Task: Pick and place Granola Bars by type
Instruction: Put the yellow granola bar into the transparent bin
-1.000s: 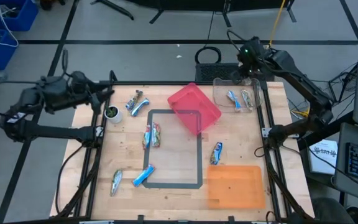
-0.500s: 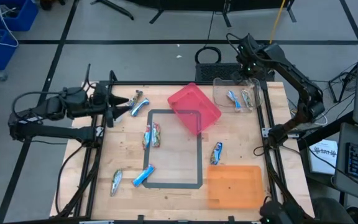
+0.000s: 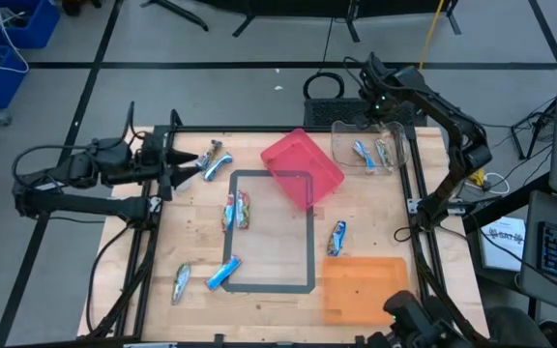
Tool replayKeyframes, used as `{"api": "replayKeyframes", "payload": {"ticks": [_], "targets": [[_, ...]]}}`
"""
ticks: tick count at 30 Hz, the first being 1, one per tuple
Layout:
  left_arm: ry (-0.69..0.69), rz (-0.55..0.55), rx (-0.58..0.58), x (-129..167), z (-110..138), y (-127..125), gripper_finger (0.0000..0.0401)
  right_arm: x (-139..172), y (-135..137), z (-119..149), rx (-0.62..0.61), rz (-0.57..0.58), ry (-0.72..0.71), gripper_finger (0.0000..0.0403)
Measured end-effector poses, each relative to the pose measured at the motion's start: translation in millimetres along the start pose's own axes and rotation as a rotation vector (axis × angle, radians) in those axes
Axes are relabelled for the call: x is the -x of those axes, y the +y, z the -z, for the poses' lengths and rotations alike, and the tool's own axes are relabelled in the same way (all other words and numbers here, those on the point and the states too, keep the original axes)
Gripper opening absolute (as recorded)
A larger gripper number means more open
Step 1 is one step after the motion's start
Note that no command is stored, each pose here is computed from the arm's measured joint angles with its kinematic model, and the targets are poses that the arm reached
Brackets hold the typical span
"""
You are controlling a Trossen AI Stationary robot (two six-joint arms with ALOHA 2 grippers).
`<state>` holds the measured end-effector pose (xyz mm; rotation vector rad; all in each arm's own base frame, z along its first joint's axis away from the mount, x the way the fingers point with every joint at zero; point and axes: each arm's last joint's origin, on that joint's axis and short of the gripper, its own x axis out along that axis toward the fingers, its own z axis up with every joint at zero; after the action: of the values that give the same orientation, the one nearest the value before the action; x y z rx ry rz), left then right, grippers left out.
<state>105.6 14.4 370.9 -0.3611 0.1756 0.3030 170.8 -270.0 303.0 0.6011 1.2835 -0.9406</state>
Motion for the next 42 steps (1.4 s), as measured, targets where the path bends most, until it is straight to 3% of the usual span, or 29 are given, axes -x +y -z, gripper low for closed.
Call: {"api": "replayKeyframes", "payload": {"ticks": [6, 23, 42], "targets": [[-0.031, 0.004, 0.005, 11, -1, 2, 0.0218, -16, 4, -1, -0.028, 0.000, -0.005, 0.0004], [-0.017, -0.010, 0.023, 14, 1, 4, 0.0218, -84, 15, 53, -0.036, -0.025, 0.052, 0.0004], [-0.019, -0.008, 0.042, 14, 1, 4, 0.0218, -119, 18, 70, -0.028, -0.050, 0.019, 0.0004]]}}
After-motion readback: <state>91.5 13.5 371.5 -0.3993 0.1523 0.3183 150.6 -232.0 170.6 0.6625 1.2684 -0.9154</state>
